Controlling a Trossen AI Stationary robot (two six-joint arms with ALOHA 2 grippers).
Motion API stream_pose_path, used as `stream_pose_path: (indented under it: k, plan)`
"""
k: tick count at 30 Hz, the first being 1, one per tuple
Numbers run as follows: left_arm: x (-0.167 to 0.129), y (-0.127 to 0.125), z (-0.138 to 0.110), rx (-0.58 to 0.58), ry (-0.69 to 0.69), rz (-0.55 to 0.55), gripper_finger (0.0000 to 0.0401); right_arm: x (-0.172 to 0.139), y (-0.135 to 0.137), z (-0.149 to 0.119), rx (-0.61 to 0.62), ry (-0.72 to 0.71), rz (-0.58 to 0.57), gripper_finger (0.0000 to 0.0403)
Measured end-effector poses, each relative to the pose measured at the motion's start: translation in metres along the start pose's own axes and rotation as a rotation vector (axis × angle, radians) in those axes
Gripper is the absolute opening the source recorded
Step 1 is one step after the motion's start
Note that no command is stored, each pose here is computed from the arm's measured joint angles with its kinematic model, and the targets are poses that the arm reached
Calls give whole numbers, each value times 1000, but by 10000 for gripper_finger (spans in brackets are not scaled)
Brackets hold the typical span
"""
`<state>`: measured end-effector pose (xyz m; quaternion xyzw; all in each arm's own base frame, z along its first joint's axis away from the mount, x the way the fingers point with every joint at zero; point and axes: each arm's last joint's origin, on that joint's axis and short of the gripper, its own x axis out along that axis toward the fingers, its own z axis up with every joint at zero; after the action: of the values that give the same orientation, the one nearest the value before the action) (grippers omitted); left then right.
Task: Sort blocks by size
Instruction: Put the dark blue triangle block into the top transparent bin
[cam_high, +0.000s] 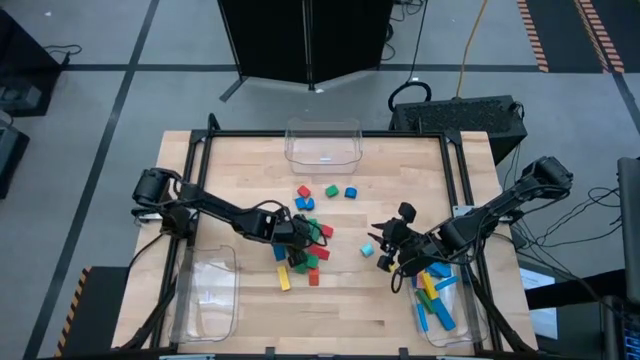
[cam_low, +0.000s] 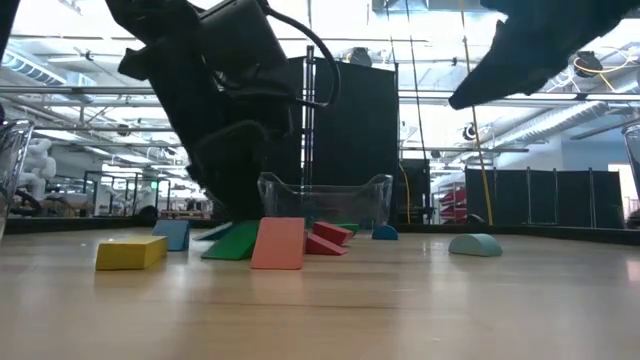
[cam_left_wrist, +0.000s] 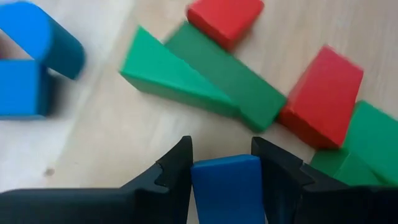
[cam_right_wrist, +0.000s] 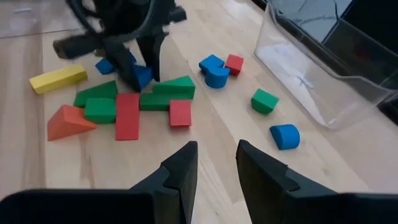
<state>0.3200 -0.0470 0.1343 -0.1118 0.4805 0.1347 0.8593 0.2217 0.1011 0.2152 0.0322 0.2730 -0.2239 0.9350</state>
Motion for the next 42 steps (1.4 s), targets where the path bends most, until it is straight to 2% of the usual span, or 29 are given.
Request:
stream_pose_path:
  k: [10,18,27,32,42]
  plan:
    - [-14,13,12,19,-41,5,142,9,-6,-2,-3,42,22,105]
    - [-39,37,31,-5,-108,-25,142,21,-17,3,-21,86,29,105]
    - [-82,86,59,-78,-238,40,142,29,-27,8,-25,101,5,105]
    - [-100,115,88,-89,-299,100,142,31,-28,10,-17,86,4,105]
    - [-130,167,139,-112,-427,150,142,32,-28,11,-30,79,2,105]
